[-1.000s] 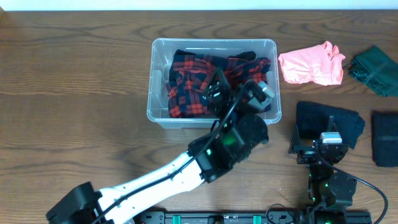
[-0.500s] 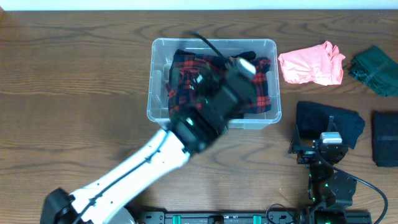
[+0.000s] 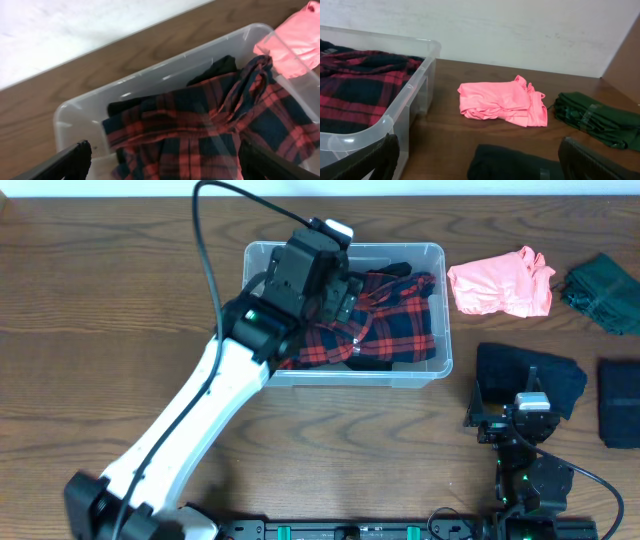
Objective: Pack container
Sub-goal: 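Lower the plaid shirt into the bin, release, and press it down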
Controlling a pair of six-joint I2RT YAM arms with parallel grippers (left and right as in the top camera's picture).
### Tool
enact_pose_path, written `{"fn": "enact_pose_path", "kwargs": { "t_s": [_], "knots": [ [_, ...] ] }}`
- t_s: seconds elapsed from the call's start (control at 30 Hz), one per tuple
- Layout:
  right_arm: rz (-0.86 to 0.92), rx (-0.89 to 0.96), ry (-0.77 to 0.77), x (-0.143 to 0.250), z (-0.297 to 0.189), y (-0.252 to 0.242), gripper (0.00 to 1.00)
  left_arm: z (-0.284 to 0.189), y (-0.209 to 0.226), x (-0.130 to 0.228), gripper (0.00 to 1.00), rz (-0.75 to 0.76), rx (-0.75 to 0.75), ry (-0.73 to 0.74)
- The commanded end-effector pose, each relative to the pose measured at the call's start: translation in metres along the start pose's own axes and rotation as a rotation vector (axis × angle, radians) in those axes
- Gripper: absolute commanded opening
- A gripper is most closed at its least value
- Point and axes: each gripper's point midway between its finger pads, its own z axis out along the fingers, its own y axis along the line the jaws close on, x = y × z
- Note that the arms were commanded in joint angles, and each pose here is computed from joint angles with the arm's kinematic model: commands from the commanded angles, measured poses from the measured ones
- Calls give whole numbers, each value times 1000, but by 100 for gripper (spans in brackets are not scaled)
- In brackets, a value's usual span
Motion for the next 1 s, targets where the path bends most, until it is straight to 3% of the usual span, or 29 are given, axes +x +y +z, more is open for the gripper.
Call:
{"fn": "enact_pose_path", "kwargs": {
  "t_s": [0.0,0.2,0.63,0.8,0.97],
  "knots": [
    [-9,14,2,1,0,-3,99,28,-10,8,94,-15,52,38],
    [-9,14,2,1,0,-3,99,80,-22,36,94,-5,72,121],
    [-9,14,2,1,0,-3,99,176,-37,162,94,43,59,458],
    [-9,14,2,1,0,-3,99,177,-35,162,94,46,49,458],
    [-9,14,2,1,0,-3,99,154,-20,128,94,49,-19,378]
  ]
}}
